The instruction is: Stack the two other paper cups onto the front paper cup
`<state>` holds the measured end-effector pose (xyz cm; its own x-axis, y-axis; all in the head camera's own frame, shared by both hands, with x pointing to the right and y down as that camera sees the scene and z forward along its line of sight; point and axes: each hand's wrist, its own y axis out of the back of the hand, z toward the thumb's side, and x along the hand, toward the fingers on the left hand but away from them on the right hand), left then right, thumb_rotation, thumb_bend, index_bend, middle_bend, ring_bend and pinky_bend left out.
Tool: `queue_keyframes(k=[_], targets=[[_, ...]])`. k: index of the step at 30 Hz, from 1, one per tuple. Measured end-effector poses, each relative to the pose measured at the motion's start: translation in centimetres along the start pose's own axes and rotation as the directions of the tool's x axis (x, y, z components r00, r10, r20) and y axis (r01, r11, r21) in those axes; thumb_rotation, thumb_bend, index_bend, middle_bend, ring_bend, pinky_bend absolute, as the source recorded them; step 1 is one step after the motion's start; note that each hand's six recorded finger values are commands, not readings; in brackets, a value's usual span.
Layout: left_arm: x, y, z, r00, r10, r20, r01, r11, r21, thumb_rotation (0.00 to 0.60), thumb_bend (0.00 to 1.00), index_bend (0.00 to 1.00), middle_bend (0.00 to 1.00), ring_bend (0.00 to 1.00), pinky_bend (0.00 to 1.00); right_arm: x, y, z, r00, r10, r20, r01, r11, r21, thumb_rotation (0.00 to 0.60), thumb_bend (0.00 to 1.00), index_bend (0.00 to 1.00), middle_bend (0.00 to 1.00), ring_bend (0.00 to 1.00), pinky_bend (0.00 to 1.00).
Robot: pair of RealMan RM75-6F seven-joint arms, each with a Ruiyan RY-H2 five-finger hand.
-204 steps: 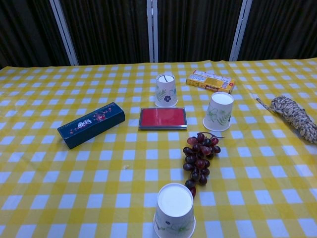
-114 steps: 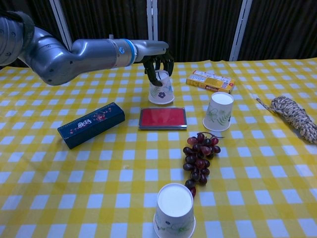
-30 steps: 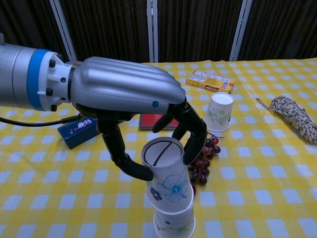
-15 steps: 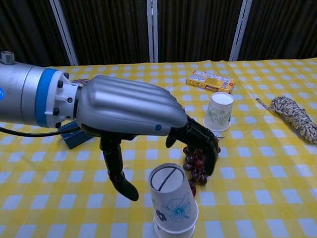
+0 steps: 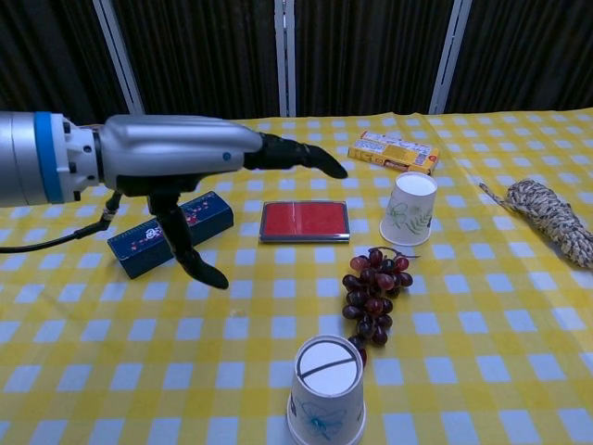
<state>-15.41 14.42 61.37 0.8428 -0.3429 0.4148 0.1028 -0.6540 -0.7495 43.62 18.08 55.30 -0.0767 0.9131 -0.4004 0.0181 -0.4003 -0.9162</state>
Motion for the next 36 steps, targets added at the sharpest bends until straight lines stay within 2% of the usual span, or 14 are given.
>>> queue_keyframes(k=[3, 6, 7, 9, 13, 16, 17, 19, 20, 23, 26, 29, 32, 36], targets=[[-1.8, 0.4, -2.7, 0.992, 0.066, -0.11, -0.068, 0.998, -0.015, 0.6, 0.0, 0.0, 0.0, 0.0, 0.03, 0.0, -0.2, 0.2, 1.0, 0.009, -0.006, -0.009, 1.0, 0.001, 0.6, 0.0, 0.08, 0.0, 0.0, 0.0], [-3.9, 0.7, -4.9, 0.968, 0.134, -0.21, -0.141, 0.99, -0.018, 0.6, 0.0, 0.0, 0.0, 0.0, 0.0, 0.0, -0.5, 0.5, 1.0, 0.019, -0.011, -0.019, 1.0, 0.003, 0.6, 0.0, 0.08, 0.0, 0.0, 0.0], [-4.7, 0.9, -5.6, 0.957, 0.156, -0.245, -0.165, 0.986, -0.016, 0.6, 0.0, 0.0, 0.0, 0.0, 0.0, 0.0, -0.6, 0.5, 1.0, 0.023, -0.011, -0.023, 1.0, 0.002, 0.6, 0.0, 0.08, 0.0, 0.0, 0.0], [-6.6, 1.1, -7.1, 0.923, 0.2, -0.329, -0.211, 0.977, 0.003, 0.6, 0.0, 0.0, 0.0, 0.0, 0.0, -0.1, -0.7, 0.5, 1.0, 0.029, -0.009, -0.029, 1.0, -0.001, 0.6, 0.0, 0.07, 0.0, 0.0, 0.0], [-9.7, 1.3, -9.0, 0.862, 0.224, -0.455, -0.214, 0.974, 0.074, 0.6, 0.0, 0.0, 0.0, 0.0, 0.0, -0.8, -1.0, 0.7, 0.999, 0.046, -0.018, -0.046, 0.999, -0.011, 0.6, 0.0, 0.04, 0.0, 0.0, 0.0], [-13.1, 1.5, -10.1, 0.788, 0.24, -0.567, -0.215, 0.97, 0.112, 0.6, 0.0, 0.0, 0.0, 0.0, 0.0, -1.8, -1.2, 1.1, 0.997, 0.064, -0.046, -0.065, 0.998, -0.018, 0.6, 0.0, 0.03, 0.0, 0.0, 0.0], [-14.8, 1.6, -10.5, 0.749, 0.251, -0.613, -0.224, 0.967, 0.122, 0.6, 0.0, 0.0, 0.0, 0.0, 0.0, -2.2, -1.3, 1.3, 0.996, 0.072, -0.058, -0.073, 0.997, -0.018, 0.6, 0.0, 0.03, 0.0, 0.0, 0.0], [-17.5, 1.7, -10.9, 0.686, 0.267, -0.677, -0.242, 0.961, 0.134, 0.6, 0.0, 0.0, 0.0, 0.0, 0.0, -3.2, -1.6, 1.9, 0.991, 0.094, -0.093, -0.096, 0.995, -0.019, 0.6, 0.0, 0.02, 0.0, 0.0, 0.0], [-19.3, 1.8, -11.1, 0.643, 0.276, -0.715, -0.252, 0.957, 0.143, 0.6, 0.0, 0.0, 0.0, 0.0, 0.0, -3.6, -1.7, 2.2, 0.988, 0.105, -0.109, -0.108, 0.994, -0.019, 0.6, 0.0, 0.02, 0.0, 0.0, 0.0], [-23.3, 1.7, -11.4, 0.547, 0.288, -0.786, -0.264, 0.95, 0.164, 0.6, 0.0, 0.0, 0.0, 0.0, 0.0, -5.0, -2.1, 3.6, 0.976, 0.141, -0.166, -0.147, 0.989, -0.019, 0.6, 0.0, 0.02, 0.01, 0.0, 0.0], [-26.3, 1.4, -11.5, 0.475, 0.292, -0.83, -0.261, 0.948, 0.184, 0.6, 0.0, 0.0, 0.0, 0.0, 0.0, -6.4, -2.5, 5.4, 0.957, 0.176, -0.231, -0.187, 0.982, -0.025, 0.6, 0.0, 0.03, 0.04, 0.0, 0.0], [-29.2, 1.0, -11.5, 0.409, 0.296, -0.863, -0.251, 0.946, 0.206, 0.6, 0.0, 0.0, 0.0, 0.0, 0.0, -8.1, -2.7, 8.4, 0.925, 0.196, -0.324, -0.219, 0.975, -0.036, 0.6, 0.01, 0.07, 0.1, 0.01, 0.09], [-30.9, 0.5, -11.6, 0.378, 0.283, -0.881, -0.254, 0.947, 0.196, 0.6, 0.0, 0.0, 0.0, 0.0, 0.0, -9.8, -2.9, 11.3, 0.891, 0.201, -0.408, -0.247, 0.967, -0.062, 0.6, 0.06, 0.11, 0.16, 0.07, 0.18], [-32.1, 0.2, -11.8, 0.368, 0.277, -0.888, -0.255, 0.948, 0.19, 0.6, 0.0, 0.0, 0.0, 0.0, 0.0, -11.5, -3.7, 14.1, 0.852, 0.195, -0.486, -0.276, 0.956, -0.101, 0.6, 0.11, 0.12, 0.2, 0.13, 0.27]])
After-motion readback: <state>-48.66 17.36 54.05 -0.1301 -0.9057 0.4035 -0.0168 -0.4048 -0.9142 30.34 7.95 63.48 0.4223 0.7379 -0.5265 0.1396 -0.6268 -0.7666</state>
